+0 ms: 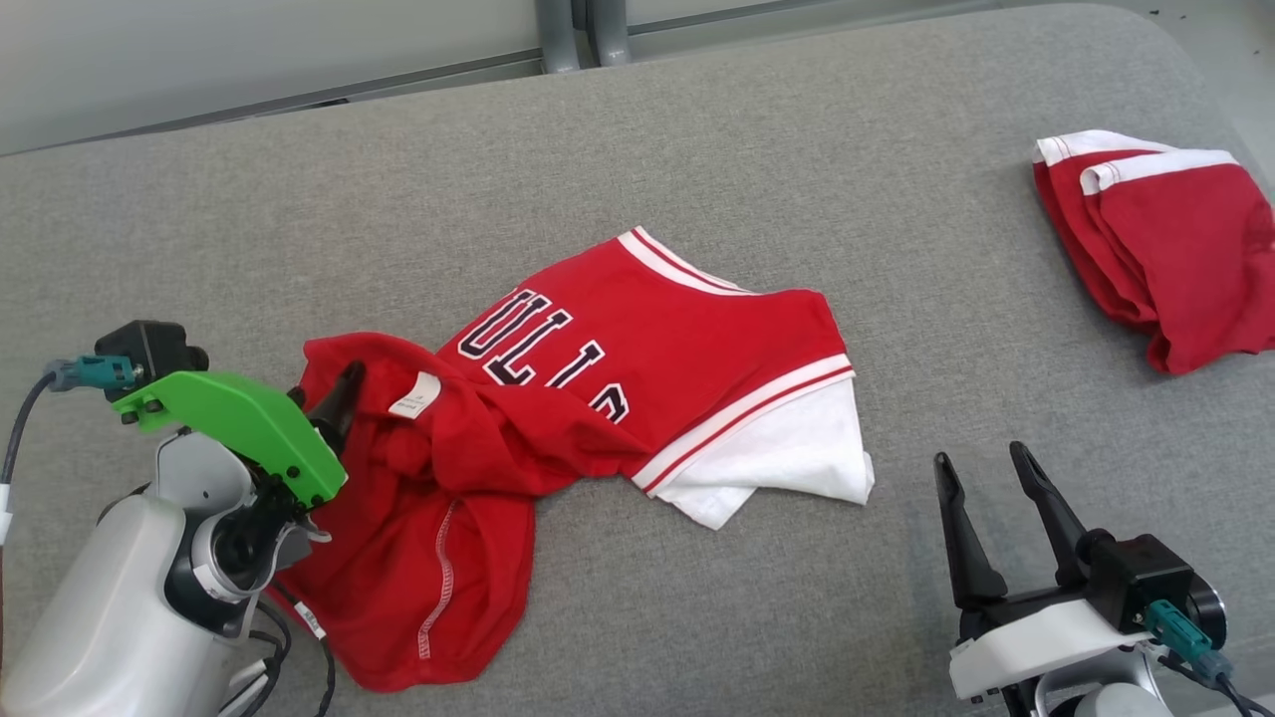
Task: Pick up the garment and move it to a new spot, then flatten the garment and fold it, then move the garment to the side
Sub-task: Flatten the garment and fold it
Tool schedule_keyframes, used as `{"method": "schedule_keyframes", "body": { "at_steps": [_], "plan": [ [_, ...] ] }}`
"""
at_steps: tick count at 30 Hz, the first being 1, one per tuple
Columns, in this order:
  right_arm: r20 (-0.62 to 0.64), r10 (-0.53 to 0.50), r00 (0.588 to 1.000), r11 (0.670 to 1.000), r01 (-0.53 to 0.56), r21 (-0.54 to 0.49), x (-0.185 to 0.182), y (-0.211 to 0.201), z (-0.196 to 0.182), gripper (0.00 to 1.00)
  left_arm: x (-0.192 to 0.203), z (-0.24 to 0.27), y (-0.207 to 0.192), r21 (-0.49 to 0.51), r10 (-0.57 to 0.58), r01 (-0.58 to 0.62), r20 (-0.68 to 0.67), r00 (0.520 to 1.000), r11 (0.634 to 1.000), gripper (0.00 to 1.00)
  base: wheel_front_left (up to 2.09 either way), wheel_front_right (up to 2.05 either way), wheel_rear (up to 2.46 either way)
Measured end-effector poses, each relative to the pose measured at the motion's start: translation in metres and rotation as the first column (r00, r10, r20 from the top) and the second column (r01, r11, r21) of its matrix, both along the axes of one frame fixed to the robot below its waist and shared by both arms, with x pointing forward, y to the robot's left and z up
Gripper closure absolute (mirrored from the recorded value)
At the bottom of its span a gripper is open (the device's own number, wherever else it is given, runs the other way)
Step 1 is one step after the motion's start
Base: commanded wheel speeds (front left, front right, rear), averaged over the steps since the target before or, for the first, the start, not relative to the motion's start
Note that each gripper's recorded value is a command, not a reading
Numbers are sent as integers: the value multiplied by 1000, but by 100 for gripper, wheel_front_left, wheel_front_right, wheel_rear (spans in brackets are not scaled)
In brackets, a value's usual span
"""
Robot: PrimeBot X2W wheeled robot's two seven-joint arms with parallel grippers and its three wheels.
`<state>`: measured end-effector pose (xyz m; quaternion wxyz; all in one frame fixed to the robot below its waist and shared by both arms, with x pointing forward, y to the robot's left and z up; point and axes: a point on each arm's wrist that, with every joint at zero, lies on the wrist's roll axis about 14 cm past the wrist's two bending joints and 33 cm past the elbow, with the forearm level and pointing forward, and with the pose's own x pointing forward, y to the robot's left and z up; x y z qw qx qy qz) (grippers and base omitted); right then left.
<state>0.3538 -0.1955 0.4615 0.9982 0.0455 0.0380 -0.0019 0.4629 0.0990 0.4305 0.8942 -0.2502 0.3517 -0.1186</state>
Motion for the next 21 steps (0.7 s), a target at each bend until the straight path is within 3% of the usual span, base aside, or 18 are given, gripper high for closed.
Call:
{"method": "schedule_keyframes", "body": {
  "at_steps": [6,7,8,9,15,21],
  "plan": [
    [-4,-29,1000,1000,29,-3,-3,-9,-1,0,-5,-16,-9,11,-55,56,-50,997,998,0,0,0,0],
    [-5,-31,999,1000,31,-3,-3,-10,-1,0,-8,-18,-11,10,-71,72,-56,996,997,15,0,0,0],
    [-5,-32,999,999,32,-3,-3,-10,-1,0,-9,-18,-13,1,-77,77,-58,995,997,62,0,0,0],
    [-5,-33,999,999,33,-4,-3,-10,-1,0,-10,-17,-15,-8,-83,82,-54,995,997,100,0,0,0],
    [-1,-17,1000,1000,17,0,1,-6,-1,0,-5,-2,-12,5,-87,86,39,996,996,100,0,0,0],
    [-1,8,1000,1000,-8,-1,3,1,-2,0,0,50,0,0,-42,43,233,972,999,100,0,0,0]
  ]
}}
